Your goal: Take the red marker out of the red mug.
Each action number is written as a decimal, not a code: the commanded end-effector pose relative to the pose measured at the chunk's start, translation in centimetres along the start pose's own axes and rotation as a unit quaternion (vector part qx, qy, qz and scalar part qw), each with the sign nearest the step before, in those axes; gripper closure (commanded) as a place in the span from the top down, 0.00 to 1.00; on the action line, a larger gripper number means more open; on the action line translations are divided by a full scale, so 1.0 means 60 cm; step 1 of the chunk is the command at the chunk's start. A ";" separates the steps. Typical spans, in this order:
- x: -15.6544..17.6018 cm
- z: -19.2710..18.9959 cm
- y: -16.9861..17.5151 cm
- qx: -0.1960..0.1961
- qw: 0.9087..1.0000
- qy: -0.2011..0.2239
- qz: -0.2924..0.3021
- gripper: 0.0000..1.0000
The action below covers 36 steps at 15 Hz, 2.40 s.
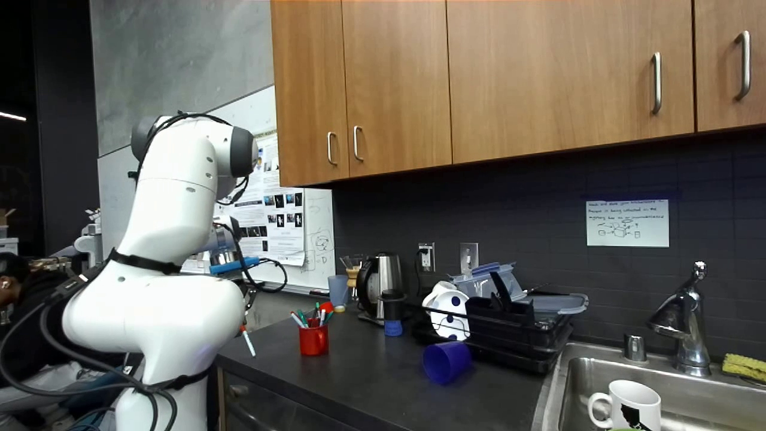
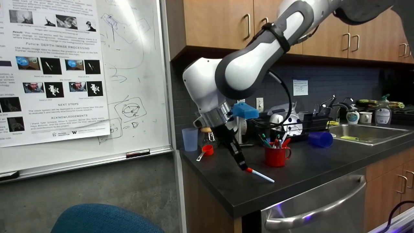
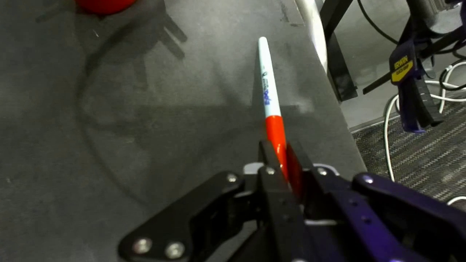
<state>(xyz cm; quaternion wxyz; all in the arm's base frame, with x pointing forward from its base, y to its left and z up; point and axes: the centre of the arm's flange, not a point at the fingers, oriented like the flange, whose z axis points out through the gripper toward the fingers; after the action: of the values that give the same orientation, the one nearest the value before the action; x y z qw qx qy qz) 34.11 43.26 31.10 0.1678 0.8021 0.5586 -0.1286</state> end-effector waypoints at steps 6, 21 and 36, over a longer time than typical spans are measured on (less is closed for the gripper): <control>0.067 0.007 0.051 0.008 0.999 0.017 0.036 0.03; -0.027 -0.009 0.133 0.045 0.987 0.058 0.146 0.83; -0.430 -0.005 0.188 0.126 0.858 0.108 0.486 1.00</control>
<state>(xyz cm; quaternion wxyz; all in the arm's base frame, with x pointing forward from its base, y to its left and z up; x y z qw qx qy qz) 39.15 21.85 42.28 0.0598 0.9872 0.1421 -0.0409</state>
